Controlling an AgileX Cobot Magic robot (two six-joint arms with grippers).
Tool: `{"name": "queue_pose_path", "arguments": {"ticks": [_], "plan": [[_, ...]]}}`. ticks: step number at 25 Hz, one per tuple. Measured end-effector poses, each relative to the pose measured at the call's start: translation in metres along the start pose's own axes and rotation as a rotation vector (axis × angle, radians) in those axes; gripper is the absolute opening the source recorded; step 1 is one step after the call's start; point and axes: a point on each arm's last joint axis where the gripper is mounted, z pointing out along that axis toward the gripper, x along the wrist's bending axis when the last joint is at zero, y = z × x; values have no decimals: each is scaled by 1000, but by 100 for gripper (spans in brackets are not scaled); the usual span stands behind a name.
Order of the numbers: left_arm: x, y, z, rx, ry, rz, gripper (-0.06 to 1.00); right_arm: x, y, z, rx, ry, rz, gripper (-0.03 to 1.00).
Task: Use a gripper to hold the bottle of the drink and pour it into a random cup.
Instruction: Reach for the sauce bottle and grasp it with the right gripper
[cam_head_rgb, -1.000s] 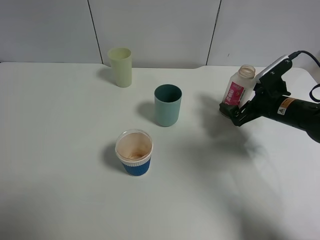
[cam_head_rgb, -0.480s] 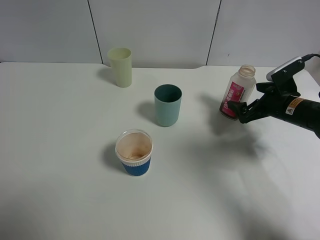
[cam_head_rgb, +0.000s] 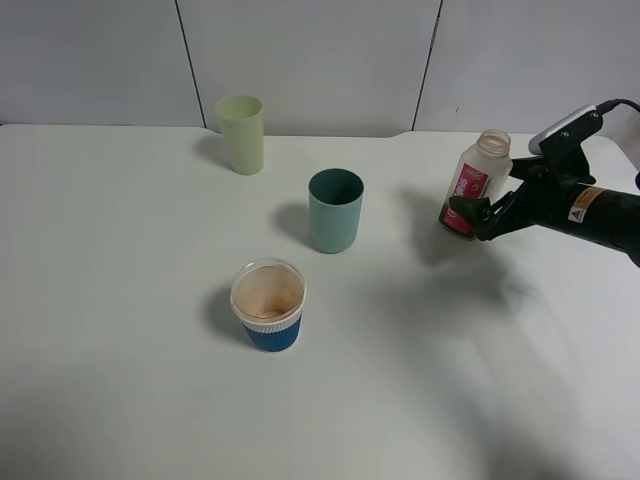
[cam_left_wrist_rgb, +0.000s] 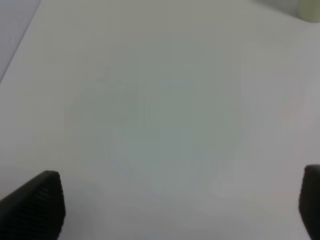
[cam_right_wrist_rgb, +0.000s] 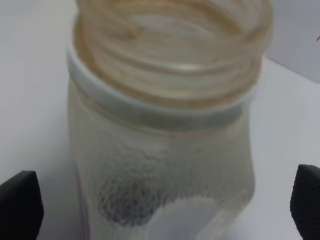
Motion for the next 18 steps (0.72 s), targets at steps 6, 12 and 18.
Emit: {"name": "queue_pose_path", "arguments": {"ticks": [6, 12, 18], "plan": [[0, 0, 0, 0, 0, 0, 93, 0, -6, 6, 14, 24, -4, 97], [0, 0, 0, 0, 0, 0, 93, 5, -17, 14, 41, 54, 9, 44], [0, 0, 0, 0, 0, 0, 93, 5, -16, 15, 41, 53, 11, 38]]}}
